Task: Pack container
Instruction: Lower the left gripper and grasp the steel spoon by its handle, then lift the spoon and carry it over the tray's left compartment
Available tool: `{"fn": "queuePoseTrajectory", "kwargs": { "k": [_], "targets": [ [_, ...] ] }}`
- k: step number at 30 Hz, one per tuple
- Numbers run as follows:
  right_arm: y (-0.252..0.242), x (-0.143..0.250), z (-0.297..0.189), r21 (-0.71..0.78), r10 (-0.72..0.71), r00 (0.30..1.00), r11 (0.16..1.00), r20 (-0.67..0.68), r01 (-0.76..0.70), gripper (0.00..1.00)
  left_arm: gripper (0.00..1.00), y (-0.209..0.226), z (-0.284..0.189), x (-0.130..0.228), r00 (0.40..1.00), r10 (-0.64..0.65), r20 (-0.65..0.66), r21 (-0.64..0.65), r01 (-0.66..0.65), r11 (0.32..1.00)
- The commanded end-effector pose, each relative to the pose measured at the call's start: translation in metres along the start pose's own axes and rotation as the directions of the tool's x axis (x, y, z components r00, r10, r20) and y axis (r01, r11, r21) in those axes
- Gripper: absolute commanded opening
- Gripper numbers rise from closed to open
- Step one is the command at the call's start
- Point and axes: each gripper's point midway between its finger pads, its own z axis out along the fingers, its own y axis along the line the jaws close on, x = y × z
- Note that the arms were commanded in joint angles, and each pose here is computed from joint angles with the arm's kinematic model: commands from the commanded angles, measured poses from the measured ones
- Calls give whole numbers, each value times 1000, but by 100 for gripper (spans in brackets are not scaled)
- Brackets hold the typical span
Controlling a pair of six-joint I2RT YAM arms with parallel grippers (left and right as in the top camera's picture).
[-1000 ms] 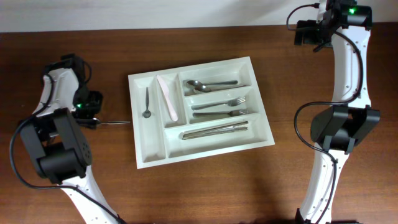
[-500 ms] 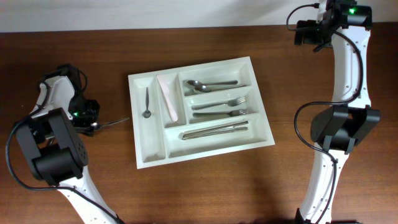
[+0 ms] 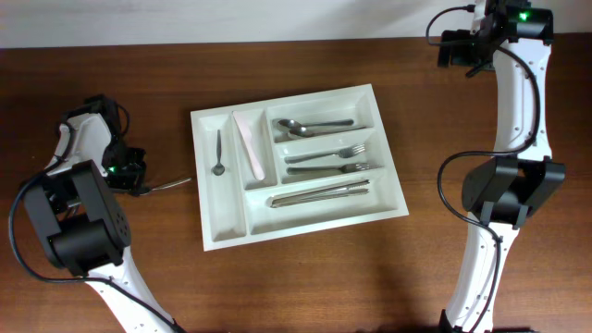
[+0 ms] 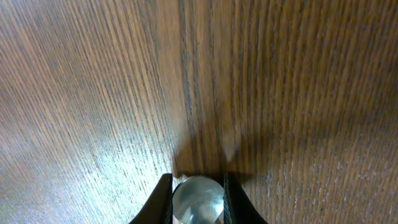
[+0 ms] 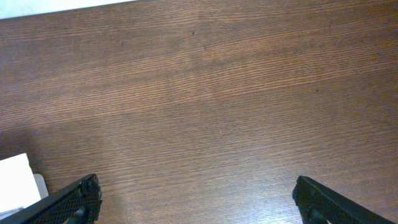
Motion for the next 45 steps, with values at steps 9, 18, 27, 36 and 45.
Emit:
{"fn": "queuePoseTrajectory", "kwargs": {
  "k": [9,18,27,36,45],
  "targets": [
    [-2,-6,-7,14,7,1000,1000,23,-7,99,2,-1,1,-3,1000,8,22,9,-8,1000],
    [-2,-6,-7,14,7,1000,1000,23,-7,99,2,-20,-11,-13,998,17,56,77,-21,997],
    [-2,-6,-7,14,7,1000,1000,23,-7,99,2,-54,-62,-47,988,48,148,219,-80,972],
    [-2,-6,-7,14,7,1000,1000,23,-7,99,2,-79,-118,-78,943,172,284,311,-261,914],
    [-2,-6,-7,14,7,1000,1000,23,-7,99,2,-109,-144,-39,682,615,394,319,-730,605]
  ]
}}
